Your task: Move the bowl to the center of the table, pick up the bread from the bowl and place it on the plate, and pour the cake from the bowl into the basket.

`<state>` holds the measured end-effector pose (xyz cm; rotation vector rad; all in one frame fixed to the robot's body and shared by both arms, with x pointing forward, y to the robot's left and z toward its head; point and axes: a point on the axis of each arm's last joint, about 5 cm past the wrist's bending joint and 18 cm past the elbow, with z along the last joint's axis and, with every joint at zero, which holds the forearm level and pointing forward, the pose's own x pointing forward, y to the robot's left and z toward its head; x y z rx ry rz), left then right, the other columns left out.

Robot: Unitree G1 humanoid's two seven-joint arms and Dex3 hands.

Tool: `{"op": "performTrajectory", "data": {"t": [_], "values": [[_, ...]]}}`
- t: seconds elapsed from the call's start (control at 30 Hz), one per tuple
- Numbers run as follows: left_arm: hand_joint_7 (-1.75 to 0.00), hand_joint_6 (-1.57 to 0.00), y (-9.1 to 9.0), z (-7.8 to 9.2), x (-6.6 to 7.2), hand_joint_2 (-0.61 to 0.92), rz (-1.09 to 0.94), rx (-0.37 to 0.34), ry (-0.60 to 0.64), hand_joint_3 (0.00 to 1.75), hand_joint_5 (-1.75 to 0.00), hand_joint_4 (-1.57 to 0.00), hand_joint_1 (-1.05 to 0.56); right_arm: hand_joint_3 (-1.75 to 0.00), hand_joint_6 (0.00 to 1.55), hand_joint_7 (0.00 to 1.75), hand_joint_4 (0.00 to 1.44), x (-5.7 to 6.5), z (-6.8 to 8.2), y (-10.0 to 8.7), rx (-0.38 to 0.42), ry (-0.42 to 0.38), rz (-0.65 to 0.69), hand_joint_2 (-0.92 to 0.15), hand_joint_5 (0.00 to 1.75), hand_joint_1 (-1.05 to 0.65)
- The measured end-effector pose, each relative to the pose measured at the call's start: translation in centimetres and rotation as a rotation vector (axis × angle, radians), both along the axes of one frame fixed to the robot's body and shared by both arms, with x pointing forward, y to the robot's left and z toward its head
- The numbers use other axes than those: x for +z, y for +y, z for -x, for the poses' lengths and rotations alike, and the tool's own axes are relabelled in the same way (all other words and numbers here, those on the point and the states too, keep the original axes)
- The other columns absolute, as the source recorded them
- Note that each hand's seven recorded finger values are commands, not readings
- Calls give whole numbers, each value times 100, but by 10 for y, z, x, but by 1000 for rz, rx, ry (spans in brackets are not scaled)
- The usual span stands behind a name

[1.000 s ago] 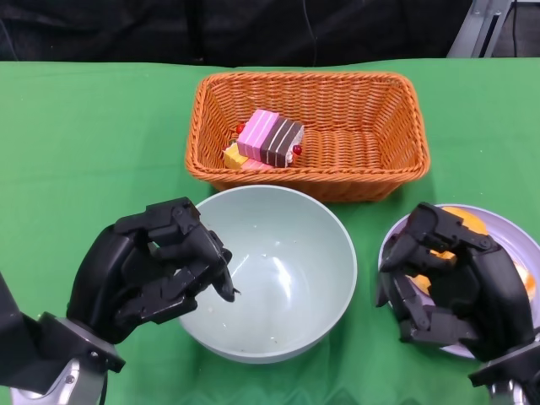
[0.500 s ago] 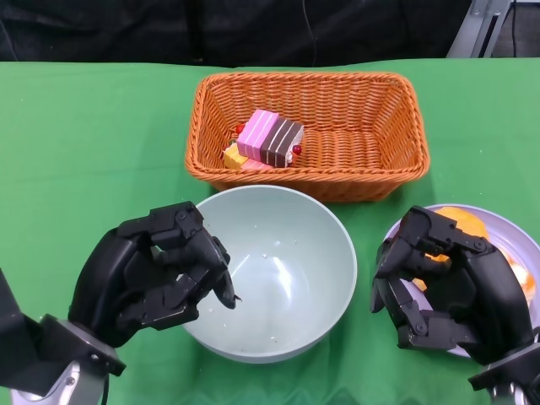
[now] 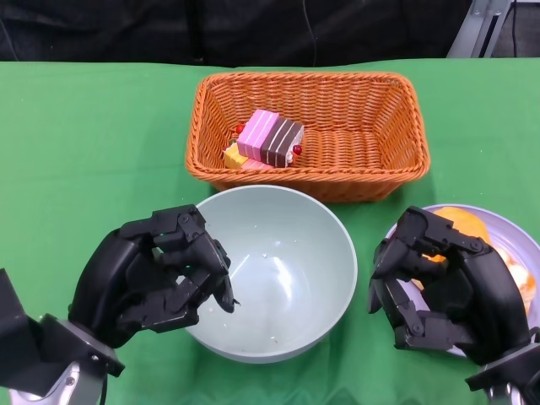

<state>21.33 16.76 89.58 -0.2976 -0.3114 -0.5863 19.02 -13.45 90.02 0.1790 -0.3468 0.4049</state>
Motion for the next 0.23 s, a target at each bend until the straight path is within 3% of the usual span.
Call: {"op": "performTrajectory", "data": {"t": [0.23], "values": [[-122, -87, 1, 0, 0, 76, -2, 2, 1, 74, -152, -88, -11, -127, 68, 148, 76, 0, 0, 1, 4, 0, -1, -48, 170, -12]]}}
